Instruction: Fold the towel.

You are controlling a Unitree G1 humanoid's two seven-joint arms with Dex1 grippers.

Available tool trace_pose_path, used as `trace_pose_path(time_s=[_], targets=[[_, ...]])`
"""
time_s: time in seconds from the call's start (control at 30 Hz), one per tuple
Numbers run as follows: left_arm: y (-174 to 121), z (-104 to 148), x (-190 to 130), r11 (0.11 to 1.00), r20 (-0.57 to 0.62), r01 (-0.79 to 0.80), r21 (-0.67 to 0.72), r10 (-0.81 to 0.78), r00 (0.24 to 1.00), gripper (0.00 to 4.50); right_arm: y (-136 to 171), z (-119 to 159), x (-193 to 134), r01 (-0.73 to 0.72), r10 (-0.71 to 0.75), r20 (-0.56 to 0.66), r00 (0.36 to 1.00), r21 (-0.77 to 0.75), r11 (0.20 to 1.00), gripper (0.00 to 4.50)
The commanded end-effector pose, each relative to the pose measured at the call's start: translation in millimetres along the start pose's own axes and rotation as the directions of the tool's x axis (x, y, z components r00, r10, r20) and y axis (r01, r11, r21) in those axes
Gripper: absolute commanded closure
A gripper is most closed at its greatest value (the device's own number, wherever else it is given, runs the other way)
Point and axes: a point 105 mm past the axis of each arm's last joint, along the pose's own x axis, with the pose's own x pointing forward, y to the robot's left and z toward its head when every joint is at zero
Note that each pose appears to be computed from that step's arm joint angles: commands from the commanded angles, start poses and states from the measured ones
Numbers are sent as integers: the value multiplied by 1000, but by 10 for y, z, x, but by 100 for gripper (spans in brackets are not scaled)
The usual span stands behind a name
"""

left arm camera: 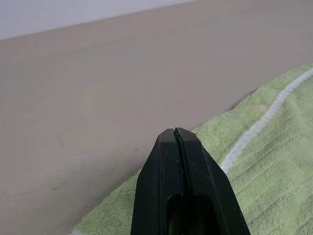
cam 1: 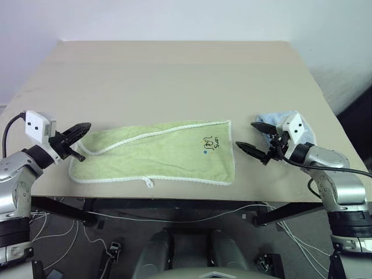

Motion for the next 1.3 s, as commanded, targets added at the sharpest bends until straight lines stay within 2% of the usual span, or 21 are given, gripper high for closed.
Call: trace_pose_path(time_s=[0.03,0.63,0.8,0.9,1.07,1.17,1.3], targets=[[-66,59,13,999,0,32,36,-32,999,450,21,117,-28,6,-5,41,999,-21,1000,2],[-148,91,26,985,-60,107,132,-100,993,450,52,149,-9,12,-10,64,998,-18,1000,2],[-131,105,30,971,-97,104,216,-85,992,450,19,119,34,5,-4,59,998,-19,1000,2],[-35,198,12,942,-125,75,326,-35,992,450,33,145,90,-22,23,64,998,-21,1000,2],[41,125,-41,885,-247,96,455,22,969,450,1,159,120,-26,28,60,998,-30,999,2],[-5,90,-97,866,-315,165,472,-10,949,390,-18,163,114,-31,33,51,998,-37,999,0],[-29,-10,-194,789,-446,286,543,-18,895,259,-60,149,107,-28,30,38,999,-41,999,0]])
